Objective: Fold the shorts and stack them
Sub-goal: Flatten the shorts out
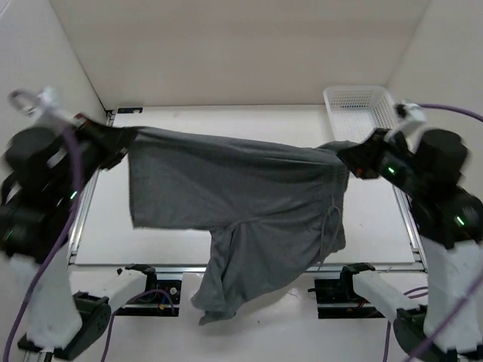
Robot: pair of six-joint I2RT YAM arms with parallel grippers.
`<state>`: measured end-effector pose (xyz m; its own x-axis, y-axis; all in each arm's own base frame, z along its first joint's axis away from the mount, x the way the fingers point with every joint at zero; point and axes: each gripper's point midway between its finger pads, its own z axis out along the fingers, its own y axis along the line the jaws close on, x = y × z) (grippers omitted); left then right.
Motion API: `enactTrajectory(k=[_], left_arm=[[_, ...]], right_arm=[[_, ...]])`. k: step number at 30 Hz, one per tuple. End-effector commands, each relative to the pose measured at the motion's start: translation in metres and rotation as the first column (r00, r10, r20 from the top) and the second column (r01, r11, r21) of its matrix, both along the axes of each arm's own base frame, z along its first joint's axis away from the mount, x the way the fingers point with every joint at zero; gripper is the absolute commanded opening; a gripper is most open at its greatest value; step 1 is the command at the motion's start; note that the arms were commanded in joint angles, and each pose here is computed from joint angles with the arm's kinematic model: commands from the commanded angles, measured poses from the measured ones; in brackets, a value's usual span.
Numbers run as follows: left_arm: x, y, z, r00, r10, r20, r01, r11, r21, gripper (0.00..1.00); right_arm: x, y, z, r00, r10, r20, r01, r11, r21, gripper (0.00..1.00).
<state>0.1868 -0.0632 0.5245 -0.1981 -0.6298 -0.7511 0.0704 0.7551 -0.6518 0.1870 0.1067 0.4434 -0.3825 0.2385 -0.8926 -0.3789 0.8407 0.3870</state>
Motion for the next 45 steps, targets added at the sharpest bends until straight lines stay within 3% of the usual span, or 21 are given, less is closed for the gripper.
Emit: enactTrajectory(k=[1, 4, 5, 6, 7, 8, 9, 10, 13, 14, 16, 20, 21, 23, 24, 26, 32, 39, 41, 42, 45], left_arm=[[0.102, 0.017, -0.075, 0.967, 0.165, -0.195, -0.136, 0.979, 0.149, 0.10], [0.171, 0.010, -0.143, 0.921, 0.138, -0.364, -0.075, 0.981, 0.181, 0.10], [0.192, 0.010, -0.160, 0.909, 0.135, -0.395, -0.059, 0.978, 0.199, 0.10], [0.234, 0.010, -0.204, 0.864, 0.137, -0.484, -0.029, 0.974, 0.225, 0.24], [0.254, 0.010, -0.226, 0.834, 0.150, -0.531, -0.015, 0.968, 0.251, 0.39], [0.278, 0.014, -0.202, 0.855, 0.156, -0.495, -0.026, 0.965, 0.259, 0.52], [0.292, 0.019, -0.215, 0.824, 0.165, -0.542, -0.011, 0.961, 0.277, 0.62], [0.317, 0.021, -0.268, 0.741, 0.190, -0.644, 0.015, 0.954, 0.300, 0.64], [0.309, 0.007, -0.238, 0.764, 0.152, -0.628, 0.042, 0.958, 0.283, 0.65], [0.299, 0.006, -0.263, 0.718, 0.165, -0.676, 0.061, 0.953, 0.297, 0.65], [0.293, 0.006, -0.229, 0.809, 0.153, -0.568, 0.021, 0.958, 0.287, 0.71], [0.246, -0.004, -0.276, 0.735, 0.120, -0.667, 0.095, 0.957, 0.276, 0.70], [0.236, -0.006, -0.285, 0.718, 0.114, -0.687, 0.118, 0.952, 0.282, 0.70], [0.221, -0.012, -0.298, 0.702, 0.096, -0.706, 0.145, 0.951, 0.274, 0.65], [0.208, -0.012, -0.325, 0.651, 0.094, -0.753, 0.162, 0.952, 0.259, 0.62], [0.197, -0.015, -0.358, 0.600, 0.098, -0.794, 0.178, 0.952, 0.251, 0.57], [0.200, -0.023, -0.417, 0.486, 0.085, -0.870, 0.196, 0.959, 0.203, 0.54], [0.220, -0.027, -0.471, 0.365, 0.069, -0.929, 0.257, 0.951, 0.171, 0.54], [0.230, -0.028, -0.476, 0.356, 0.069, -0.932, 0.269, 0.948, 0.173, 0.54], [0.228, -0.025, -0.492, 0.307, 0.064, -0.949, 0.282, 0.947, 0.155, 0.54], [0.243, -0.029, -0.496, 0.305, 0.046, -0.951, 0.302, 0.942, 0.143, 0.54]], right_arm=[[0.082, -0.018, -0.070, 0.975, -0.173, -0.140, 0.156, 0.979, -0.128, 0.00], [0.148, -0.004, -0.129, 0.952, -0.184, -0.245, 0.152, 0.978, -0.144, 0.04], [0.182, 0.003, -0.170, 0.925, -0.189, -0.329, 0.137, 0.975, -0.174, 0.18], [0.208, 0.006, -0.175, 0.921, -0.201, -0.335, 0.149, 0.974, -0.173, 0.69], [0.228, 0.011, -0.186, 0.905, -0.206, -0.373, 0.148, 0.973, -0.179, 0.84], [0.256, 0.017, -0.232, 0.849, -0.220, -0.480, 0.133, 0.969, -0.210, 0.89], [0.282, 0.020, -0.205, 0.871, -0.231, -0.433, 0.162, 0.968, -0.191, 0.96], [0.287, 0.021, -0.210, 0.850, -0.241, -0.468, 0.171, 0.967, -0.187, 0.96], [0.290, 0.029, -0.193, 0.876, -0.223, -0.428, 0.176, 0.973, -0.148, 0.96], [0.285, 0.030, -0.193, 0.879, -0.227, -0.419, 0.178, 0.972, -0.154, 0.95], [0.265, 0.026, -0.201, 0.874, -0.229, -0.429, 0.176, 0.971, -0.159, 0.89], [0.218, 0.017, -0.230, 0.844, -0.225, -0.487, 0.151, 0.971, -0.186, 0.74], [0.198, 0.013, -0.257, 0.809, -0.232, -0.541, 0.138, 0.968, -0.210, 0.68], [0.182, 0.011, -0.260, 0.819, -0.218, -0.531, 0.126, 0.971, -0.205, 0.45], [0.170, 0.009, -0.279, 0.793, -0.223, -0.566, 0.116, 0.969, -0.220, 0.30], [0.168, 0.012, -0.283, 0.792, -0.205, -0.575, 0.102, 0.973, -0.207, 0.17], [0.187, 0.036, -0.308, 0.765, -0.157, -0.625, 0.026, 0.977, -0.214, 0.14], [0.224, 0.064, -0.367, 0.676, -0.121, -0.726, -0.038, 0.979, -0.199, 0.14], [0.241, 0.069, -0.379, 0.665, -0.127, -0.736, -0.032, 0.980, -0.197, 0.14], [0.246, 0.071, -0.384, 0.662, -0.128, -0.739, -0.032, 0.980, -0.198, 0.14], [0.266, 0.072, -0.401, 0.635, -0.168, -0.754, -0.004, 0.975, -0.220, 0.14]])
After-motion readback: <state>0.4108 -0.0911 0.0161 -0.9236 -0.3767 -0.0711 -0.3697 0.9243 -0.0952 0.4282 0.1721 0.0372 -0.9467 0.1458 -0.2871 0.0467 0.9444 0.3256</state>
